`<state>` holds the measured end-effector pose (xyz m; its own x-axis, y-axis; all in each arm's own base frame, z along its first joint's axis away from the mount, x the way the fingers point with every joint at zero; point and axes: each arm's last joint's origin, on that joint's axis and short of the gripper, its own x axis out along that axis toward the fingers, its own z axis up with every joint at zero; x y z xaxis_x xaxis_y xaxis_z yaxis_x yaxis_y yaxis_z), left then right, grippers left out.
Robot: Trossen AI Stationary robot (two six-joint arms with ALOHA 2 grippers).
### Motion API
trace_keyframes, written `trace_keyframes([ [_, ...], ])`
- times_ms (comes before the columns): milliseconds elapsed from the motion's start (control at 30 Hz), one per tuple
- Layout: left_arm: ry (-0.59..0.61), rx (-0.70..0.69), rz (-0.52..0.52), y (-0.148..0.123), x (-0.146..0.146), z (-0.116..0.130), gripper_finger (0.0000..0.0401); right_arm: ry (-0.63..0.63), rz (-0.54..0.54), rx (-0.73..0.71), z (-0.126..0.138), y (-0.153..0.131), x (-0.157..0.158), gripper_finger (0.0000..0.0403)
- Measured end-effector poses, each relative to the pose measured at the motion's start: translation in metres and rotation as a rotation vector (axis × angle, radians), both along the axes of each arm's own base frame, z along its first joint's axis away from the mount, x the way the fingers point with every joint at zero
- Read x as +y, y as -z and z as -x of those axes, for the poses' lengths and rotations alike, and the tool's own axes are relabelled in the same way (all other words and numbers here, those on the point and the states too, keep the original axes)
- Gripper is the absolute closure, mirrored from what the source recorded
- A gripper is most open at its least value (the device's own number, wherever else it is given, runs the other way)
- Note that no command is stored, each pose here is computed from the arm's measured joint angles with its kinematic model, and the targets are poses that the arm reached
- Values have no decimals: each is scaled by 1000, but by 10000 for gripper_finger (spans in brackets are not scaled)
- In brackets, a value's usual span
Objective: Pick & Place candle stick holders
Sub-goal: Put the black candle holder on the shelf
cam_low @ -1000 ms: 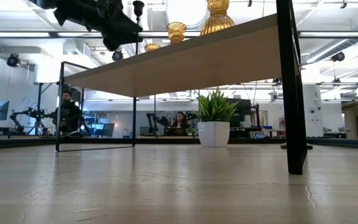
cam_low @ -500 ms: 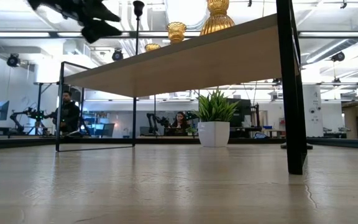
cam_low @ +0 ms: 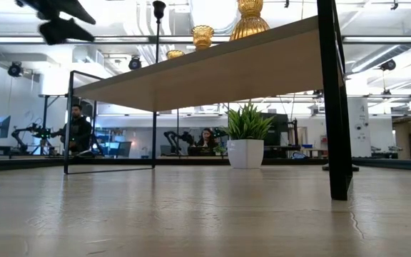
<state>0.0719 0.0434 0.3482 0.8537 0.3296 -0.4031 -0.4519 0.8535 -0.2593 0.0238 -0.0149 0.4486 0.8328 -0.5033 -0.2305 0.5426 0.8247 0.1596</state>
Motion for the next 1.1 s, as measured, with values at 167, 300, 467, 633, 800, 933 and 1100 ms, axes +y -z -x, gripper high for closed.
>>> trace_keyframes([
  [167, -115, -40, -77, -4, -10, 19, 160, -33, 16, 62, -24, 8, 22, 394],
  [300, -203, -66, -154, -7, -15, 31, 161, -113, -27, 114, -43, 14, 41, 394],
  [467, -241, -111, -191, -11, -16, 35, 161, -172, -47, 195, -63, 21, 61, 394],
  [633, -270, -111, -204, -12, -14, 33, 161, -257, -102, 271, -84, 27, 82, 394],
  [800, -333, -88, -231, -12, -12, 34, 161, -340, -170, 451, -95, 41, 98, 394],
  [933, -336, -87, -232, -12, -12, 34, 160, -329, -261, 640, -87, 55, 100, 395],
  [1100, -336, -87, -232, -12, -12, 34, 160, -398, -253, 666, -68, 58, 103, 395],
])
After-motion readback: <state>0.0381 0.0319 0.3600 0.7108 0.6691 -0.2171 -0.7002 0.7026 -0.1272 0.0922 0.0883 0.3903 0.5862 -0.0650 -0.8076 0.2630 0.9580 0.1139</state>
